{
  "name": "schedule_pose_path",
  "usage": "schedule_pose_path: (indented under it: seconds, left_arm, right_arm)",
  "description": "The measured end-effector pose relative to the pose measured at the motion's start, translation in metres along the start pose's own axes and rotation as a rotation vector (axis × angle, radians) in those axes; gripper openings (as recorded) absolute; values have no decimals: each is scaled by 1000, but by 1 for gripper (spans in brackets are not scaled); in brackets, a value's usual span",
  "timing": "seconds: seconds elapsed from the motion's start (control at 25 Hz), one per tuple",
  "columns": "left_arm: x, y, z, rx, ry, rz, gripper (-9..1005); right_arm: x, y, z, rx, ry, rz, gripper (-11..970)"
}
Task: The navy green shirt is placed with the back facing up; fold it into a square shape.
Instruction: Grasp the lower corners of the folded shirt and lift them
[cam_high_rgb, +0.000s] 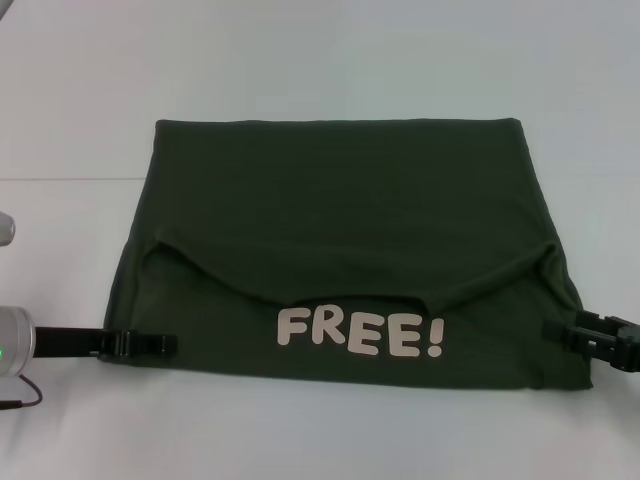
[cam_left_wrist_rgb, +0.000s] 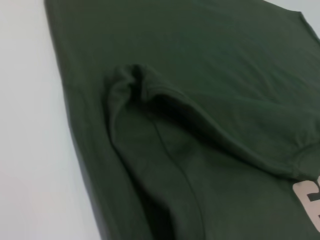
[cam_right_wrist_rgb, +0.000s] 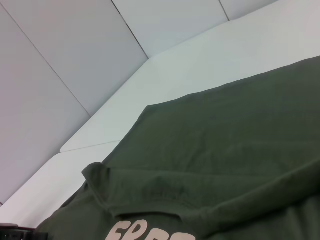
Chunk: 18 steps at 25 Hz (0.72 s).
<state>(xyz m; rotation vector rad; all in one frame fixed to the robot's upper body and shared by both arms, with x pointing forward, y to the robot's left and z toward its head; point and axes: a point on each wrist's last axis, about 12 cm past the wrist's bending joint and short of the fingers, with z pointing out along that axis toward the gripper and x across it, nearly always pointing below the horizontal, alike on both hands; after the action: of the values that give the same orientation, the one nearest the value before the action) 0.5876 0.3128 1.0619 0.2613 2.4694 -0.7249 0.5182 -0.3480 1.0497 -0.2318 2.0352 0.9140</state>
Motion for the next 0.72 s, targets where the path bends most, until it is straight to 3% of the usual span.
schedule_pose_path:
  seconds: [0.56, 0.72]
  left_arm:
    - [-4, 0, 0, -4, 3, 17, 330]
    - [-4, -1, 0, -5, 3, 21, 144]
  right_arm:
    - [-1, 1, 1, -8, 1, -2, 943]
    - [-3, 1, 2, -9, 9, 6, 944]
